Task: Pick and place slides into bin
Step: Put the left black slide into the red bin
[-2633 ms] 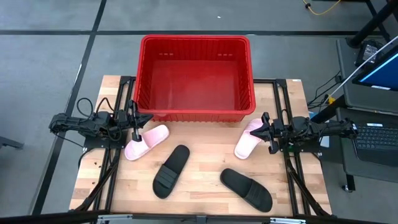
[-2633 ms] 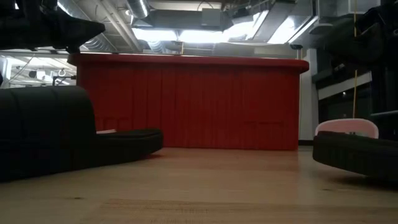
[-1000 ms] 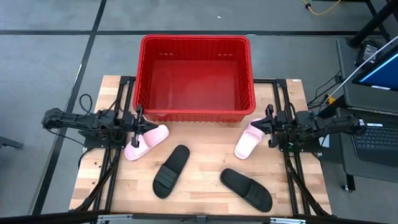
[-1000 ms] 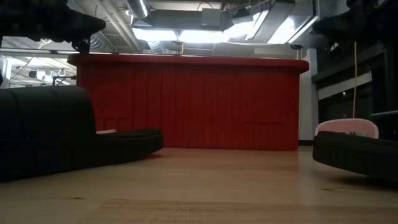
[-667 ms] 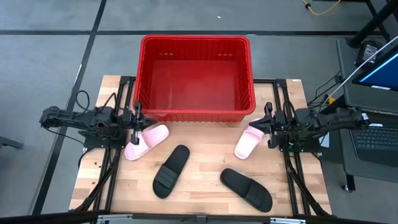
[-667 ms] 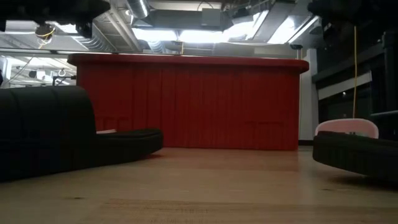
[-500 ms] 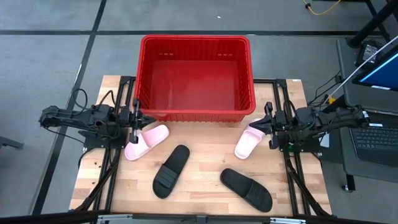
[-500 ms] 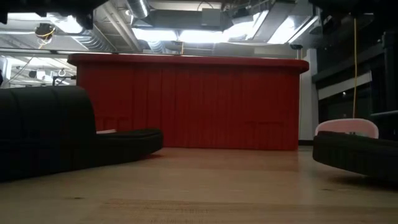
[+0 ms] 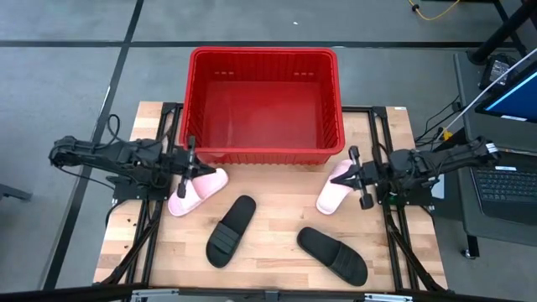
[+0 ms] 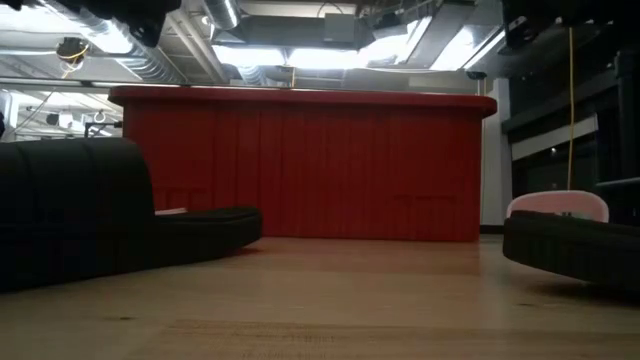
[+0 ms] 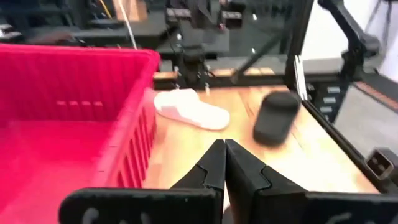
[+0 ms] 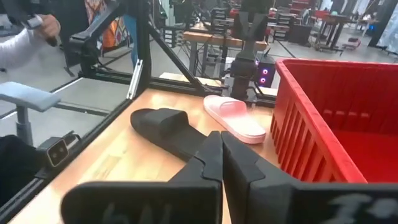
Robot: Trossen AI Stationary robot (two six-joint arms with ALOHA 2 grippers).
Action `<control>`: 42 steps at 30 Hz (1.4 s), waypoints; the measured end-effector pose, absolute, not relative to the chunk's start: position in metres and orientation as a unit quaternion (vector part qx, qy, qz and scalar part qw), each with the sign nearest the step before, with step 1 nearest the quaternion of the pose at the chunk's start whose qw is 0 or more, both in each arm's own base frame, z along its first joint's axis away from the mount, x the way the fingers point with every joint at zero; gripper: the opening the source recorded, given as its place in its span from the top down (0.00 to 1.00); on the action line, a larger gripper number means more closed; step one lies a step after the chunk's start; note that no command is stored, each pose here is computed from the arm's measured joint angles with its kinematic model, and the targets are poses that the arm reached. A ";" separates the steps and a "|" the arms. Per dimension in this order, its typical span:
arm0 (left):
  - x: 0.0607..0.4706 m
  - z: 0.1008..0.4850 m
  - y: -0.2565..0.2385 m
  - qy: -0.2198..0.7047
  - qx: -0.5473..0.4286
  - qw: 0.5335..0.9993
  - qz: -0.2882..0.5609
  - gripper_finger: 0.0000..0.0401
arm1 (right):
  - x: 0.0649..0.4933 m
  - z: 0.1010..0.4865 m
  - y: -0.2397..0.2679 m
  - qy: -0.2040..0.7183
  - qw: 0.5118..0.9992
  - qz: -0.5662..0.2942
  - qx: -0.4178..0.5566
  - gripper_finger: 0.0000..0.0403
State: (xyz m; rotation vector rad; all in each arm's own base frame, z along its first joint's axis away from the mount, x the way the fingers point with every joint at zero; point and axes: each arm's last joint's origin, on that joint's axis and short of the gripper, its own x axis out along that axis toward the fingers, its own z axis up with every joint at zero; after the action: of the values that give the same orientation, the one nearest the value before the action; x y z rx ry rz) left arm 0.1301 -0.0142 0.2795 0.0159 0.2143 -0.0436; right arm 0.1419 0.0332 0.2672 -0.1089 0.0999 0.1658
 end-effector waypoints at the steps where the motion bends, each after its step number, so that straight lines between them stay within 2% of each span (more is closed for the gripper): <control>1: 0.132 0.280 -0.016 0.114 0.010 0.993 -0.027 1.00 | 0.145 0.266 0.034 0.052 0.994 0.083 -0.055 0.99; 10: 0.155 0.286 -0.040 0.168 0.007 0.983 -0.073 0.99 | 0.162 0.258 0.038 0.072 0.993 0.082 -0.039 0.99; 18: 0.166 0.301 -0.070 0.252 0.000 0.967 -0.040 0.99 | 0.167 0.254 0.040 0.085 0.993 0.080 -0.017 0.99; 24: 0.168 0.306 -0.102 0.255 0.020 0.966 -0.035 0.99 | 0.171 0.253 0.040 0.086 0.993 0.080 -0.018 0.99; 36: 0.165 0.280 -0.159 0.249 0.038 0.968 0.019 0.99 | 0.173 0.251 0.055 0.080 0.990 0.116 -0.020 0.99; 42: 0.171 0.292 -0.194 0.250 0.048 0.967 0.009 0.99 | 0.169 0.255 0.065 0.064 0.989 0.134 -0.018 0.99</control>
State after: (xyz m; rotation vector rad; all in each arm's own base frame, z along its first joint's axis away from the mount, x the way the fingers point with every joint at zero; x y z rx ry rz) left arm 0.1706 -0.1938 0.2922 0.0963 0.5056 0.0180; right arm 0.1694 0.0647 0.2547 -0.0368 0.1277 0.2696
